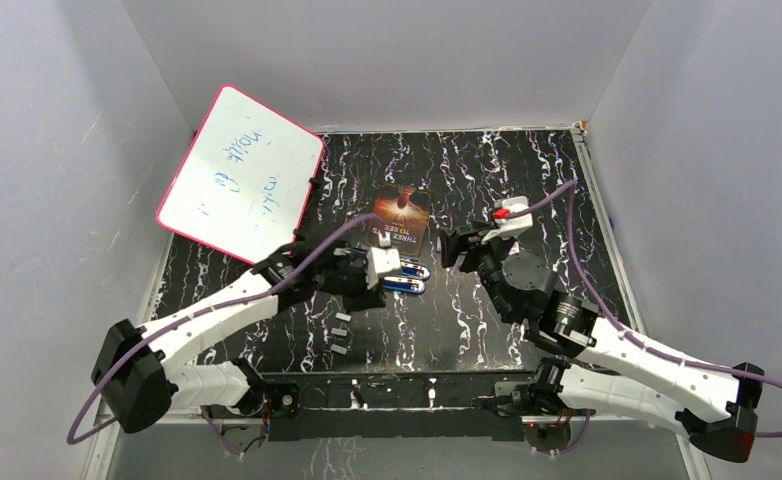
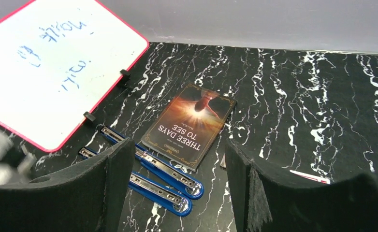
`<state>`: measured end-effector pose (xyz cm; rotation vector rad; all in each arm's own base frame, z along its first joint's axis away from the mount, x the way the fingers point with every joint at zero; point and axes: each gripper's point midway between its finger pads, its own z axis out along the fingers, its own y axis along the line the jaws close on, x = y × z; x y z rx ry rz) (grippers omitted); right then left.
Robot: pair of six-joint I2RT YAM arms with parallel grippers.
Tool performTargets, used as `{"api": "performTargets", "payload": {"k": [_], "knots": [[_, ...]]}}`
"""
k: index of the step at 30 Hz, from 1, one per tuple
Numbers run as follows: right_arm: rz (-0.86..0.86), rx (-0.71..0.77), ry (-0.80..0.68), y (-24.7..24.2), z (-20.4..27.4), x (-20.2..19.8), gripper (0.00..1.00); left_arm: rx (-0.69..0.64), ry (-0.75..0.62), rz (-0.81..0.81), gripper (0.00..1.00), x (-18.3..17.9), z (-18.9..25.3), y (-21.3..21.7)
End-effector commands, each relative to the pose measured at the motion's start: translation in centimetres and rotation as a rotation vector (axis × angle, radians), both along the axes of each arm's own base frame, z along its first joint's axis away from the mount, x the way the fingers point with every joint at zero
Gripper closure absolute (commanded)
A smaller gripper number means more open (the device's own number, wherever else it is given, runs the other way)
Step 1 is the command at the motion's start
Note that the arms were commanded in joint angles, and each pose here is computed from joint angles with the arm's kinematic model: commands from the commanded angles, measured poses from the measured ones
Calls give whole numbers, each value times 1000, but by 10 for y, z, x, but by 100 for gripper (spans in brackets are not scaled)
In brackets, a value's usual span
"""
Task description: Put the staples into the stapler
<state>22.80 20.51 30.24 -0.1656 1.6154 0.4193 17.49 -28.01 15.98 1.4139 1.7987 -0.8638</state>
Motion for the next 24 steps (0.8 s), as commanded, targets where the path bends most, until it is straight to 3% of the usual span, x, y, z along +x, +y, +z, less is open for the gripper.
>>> {"api": "performTargets", "payload": {"k": [1,10,20,24], "knots": [[-85,108,-44,-25,25,-1,24,190,-89,-221,100,-27,-41,13],[-117,132,-38,-36,23,-2,24,518,-77,-338,100,-47,-112,27],[-116,124,-30,-32,19,-1,24,663,-133,-396,100,-39,-138,36],[-114,116,-27,-29,17,0,24,693,-137,-403,93,-37,-144,40]]}}
